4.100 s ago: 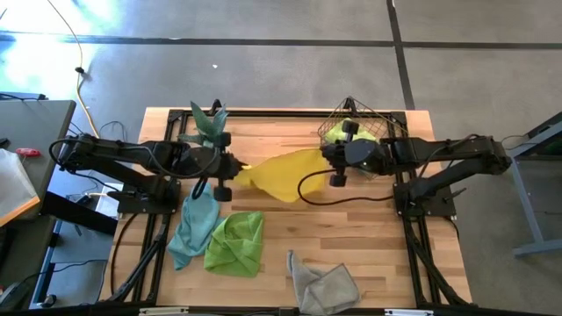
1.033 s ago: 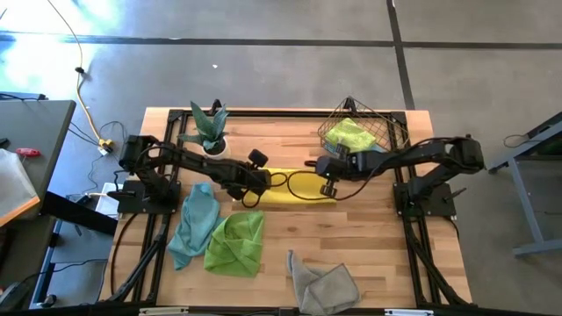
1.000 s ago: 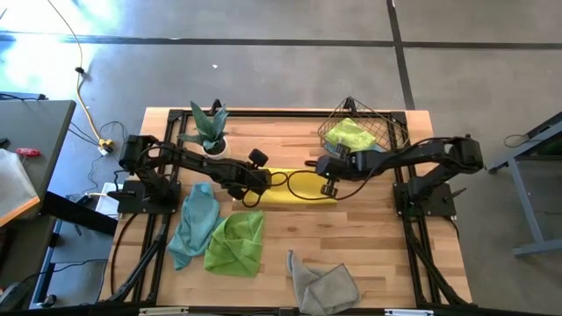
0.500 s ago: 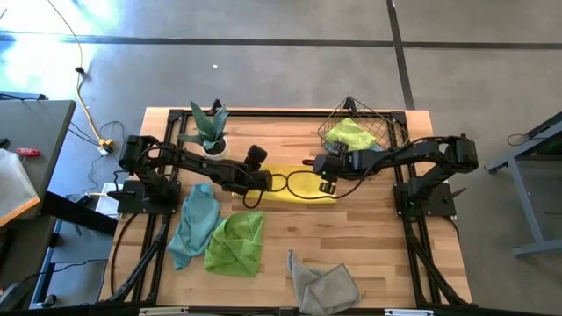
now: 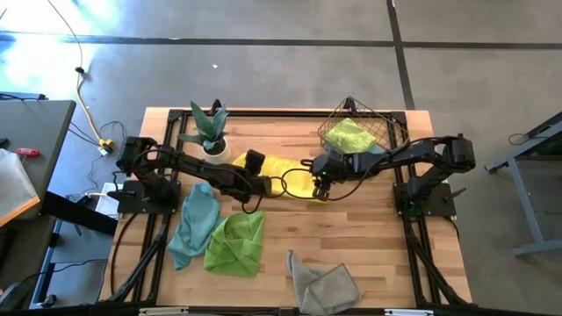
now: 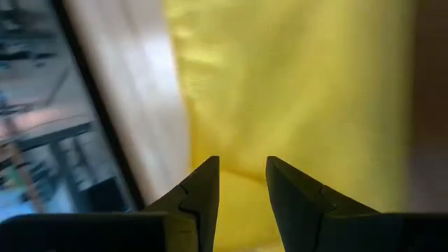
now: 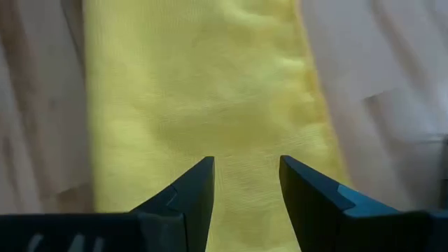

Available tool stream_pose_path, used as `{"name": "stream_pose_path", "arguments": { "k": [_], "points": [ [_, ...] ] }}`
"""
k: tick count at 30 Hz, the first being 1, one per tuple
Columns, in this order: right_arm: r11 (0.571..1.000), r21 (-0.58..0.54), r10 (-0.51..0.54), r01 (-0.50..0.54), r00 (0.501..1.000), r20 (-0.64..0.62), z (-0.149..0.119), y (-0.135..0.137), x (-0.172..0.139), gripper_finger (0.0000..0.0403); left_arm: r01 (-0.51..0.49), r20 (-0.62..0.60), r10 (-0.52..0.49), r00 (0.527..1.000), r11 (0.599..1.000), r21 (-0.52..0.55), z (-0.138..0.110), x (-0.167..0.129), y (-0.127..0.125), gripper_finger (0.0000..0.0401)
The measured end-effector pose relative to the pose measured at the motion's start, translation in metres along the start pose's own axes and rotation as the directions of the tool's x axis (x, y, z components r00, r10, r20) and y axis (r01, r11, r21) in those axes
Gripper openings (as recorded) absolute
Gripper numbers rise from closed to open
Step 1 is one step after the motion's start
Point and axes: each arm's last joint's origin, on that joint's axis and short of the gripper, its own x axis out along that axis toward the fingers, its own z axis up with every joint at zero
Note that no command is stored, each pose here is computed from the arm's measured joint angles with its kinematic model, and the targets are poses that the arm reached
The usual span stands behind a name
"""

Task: Fold microfiber towels
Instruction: Fold the yellow towel

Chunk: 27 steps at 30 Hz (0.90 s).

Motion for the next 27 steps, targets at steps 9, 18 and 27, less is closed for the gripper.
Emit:
{"name": "stream_pose_path", "arguments": {
  "k": [9, 18, 27],
  "points": [
    [0.994, 0.083, 0.068, -0.066, 0.997, -0.029, -0.031, -0.001, 0.013, 0.0155, 0.369, 0.034, -0.368, 0.929, 0.92, -0.13, -0.021, -0.025, -0.005, 0.0104],
    [0.996, 0.072, 0.054, -0.049, 0.996, -0.075, -0.053, -0.004, 0.018, 0.0148, 0.342, 0.019, -0.348, 0.937, 0.909, -0.239, -0.028, -0.031, 0.0, 0.0104],
    [0.997, 0.035, 0.075, -0.071, 0.985, -0.157, -0.056, -0.007, -0.002, 0.013, 0.476, 0.217, -0.437, 0.873, 0.86, -0.182, -0.009, -0.041, -0.007, 0.0104]
  ]
}}
